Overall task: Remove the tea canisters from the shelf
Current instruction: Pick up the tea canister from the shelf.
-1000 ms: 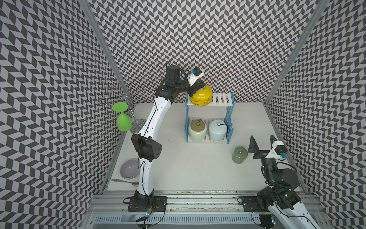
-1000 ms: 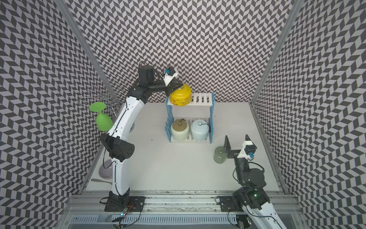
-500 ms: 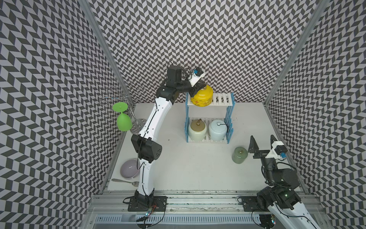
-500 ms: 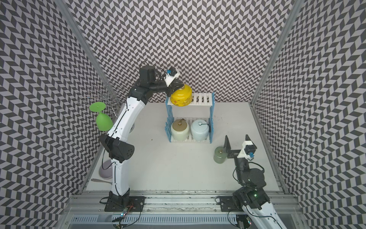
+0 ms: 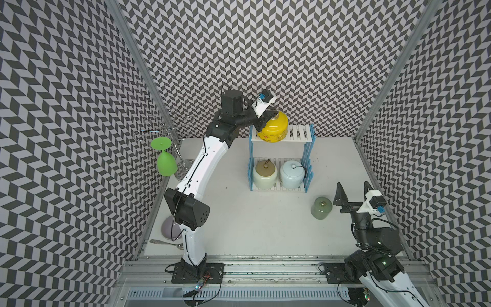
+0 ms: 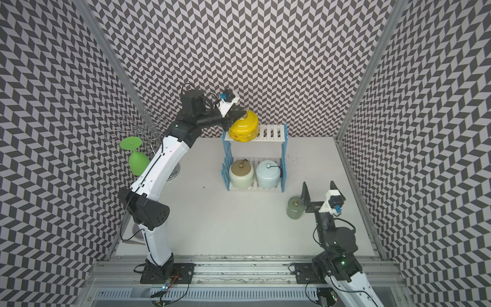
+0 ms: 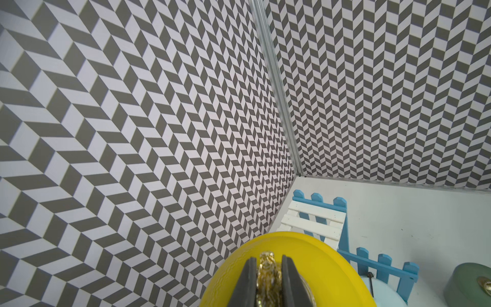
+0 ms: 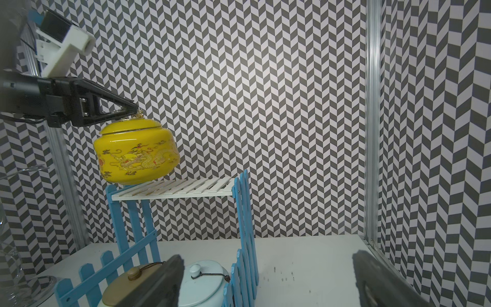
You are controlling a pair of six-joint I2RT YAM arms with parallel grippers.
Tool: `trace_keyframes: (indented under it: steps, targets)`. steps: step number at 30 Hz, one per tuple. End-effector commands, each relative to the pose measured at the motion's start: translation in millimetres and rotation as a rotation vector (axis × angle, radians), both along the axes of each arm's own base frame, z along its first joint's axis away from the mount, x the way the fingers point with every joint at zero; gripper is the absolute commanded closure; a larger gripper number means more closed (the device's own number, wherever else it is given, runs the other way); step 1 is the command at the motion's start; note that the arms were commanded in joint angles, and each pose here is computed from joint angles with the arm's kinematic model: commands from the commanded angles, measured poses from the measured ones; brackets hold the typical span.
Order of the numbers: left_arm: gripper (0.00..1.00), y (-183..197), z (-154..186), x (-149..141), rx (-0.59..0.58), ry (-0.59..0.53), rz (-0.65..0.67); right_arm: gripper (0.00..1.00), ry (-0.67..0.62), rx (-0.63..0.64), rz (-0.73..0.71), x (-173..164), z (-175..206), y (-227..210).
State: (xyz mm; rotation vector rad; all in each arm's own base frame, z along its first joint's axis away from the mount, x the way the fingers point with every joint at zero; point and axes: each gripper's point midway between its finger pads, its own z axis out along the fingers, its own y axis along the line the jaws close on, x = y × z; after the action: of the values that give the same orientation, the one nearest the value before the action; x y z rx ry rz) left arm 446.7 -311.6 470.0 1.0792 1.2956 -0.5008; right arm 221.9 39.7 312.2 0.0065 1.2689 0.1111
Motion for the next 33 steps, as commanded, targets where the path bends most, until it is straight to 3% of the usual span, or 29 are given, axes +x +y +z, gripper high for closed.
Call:
trace_keyframes:
  steps: [1,7,15,24,33]
  targets:
    - [1.0,13,107,-54,-0.158,-0.303,-0.019,0.0,-0.043,0.021,-0.011,-5,9,-4]
    - [1.0,11,119,-93,-0.186,-0.349,-0.048,0.0,-0.046,0.023,-0.004,-5,9,-3]
    - [1.0,4,105,-128,-0.189,-0.341,-0.061,0.0,-0.051,0.023,-0.005,-6,10,-3]
    - [1.0,-13,53,-167,-0.169,-0.3,-0.128,0.0,-0.057,0.023,0.002,-6,11,-2]
    - [1.0,-35,-9,-179,-0.134,-0.201,-0.202,0.0,-0.049,0.021,0.0,-5,9,-2]
